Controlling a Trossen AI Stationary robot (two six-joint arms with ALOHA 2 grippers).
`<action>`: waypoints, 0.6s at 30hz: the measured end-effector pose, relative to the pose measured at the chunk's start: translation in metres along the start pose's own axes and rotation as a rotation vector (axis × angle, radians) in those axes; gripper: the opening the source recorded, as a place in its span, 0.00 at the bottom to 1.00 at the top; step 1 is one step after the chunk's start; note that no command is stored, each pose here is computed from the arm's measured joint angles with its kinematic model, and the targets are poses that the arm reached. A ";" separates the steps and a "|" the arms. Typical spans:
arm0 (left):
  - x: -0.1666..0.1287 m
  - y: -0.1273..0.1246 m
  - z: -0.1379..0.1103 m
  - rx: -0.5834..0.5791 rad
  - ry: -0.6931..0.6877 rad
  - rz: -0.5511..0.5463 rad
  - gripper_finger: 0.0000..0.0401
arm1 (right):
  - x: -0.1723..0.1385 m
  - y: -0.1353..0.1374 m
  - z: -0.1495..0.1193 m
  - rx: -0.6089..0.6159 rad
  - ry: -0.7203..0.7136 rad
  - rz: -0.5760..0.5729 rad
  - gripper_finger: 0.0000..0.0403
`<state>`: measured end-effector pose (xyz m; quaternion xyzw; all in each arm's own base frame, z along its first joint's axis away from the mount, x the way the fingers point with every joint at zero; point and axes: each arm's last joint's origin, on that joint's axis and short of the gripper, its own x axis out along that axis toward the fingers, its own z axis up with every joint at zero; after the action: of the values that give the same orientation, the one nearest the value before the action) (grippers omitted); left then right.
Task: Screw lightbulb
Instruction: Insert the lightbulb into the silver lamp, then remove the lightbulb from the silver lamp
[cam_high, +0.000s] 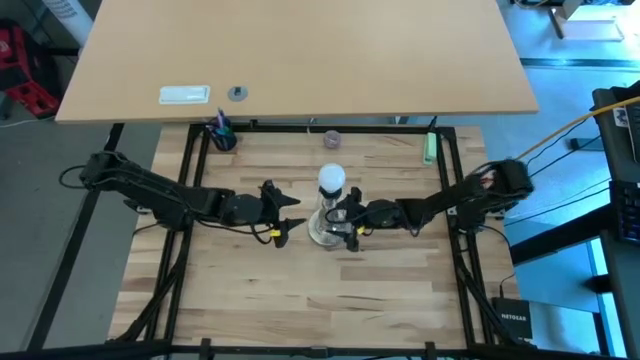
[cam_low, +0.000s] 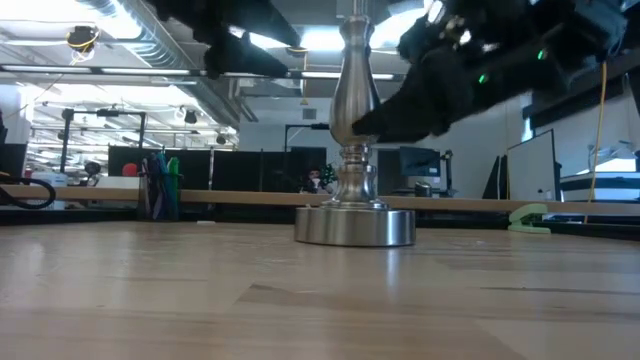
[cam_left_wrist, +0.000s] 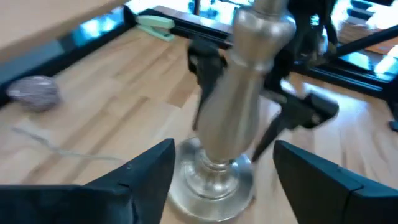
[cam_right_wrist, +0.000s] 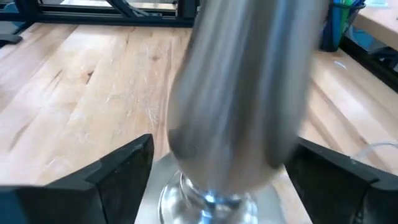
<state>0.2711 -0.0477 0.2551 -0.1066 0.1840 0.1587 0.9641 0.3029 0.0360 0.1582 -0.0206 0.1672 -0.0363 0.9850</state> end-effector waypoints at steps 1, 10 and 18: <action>0.004 0.000 0.000 -0.006 -0.003 -0.014 0.67 | -0.006 -0.001 0.005 -0.002 0.009 0.000 0.87; 0.042 -0.012 -0.010 0.039 -0.115 -0.040 0.74 | -0.076 -0.014 0.046 0.046 0.060 0.025 0.86; 0.075 -0.010 -0.014 0.011 -0.286 -0.004 0.74 | -0.115 -0.023 0.075 0.048 -0.122 0.017 0.86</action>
<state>0.3366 -0.0407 0.2144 -0.0779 0.0456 0.1692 0.9814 0.2179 0.0246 0.2680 0.0023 0.1061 -0.0305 0.9939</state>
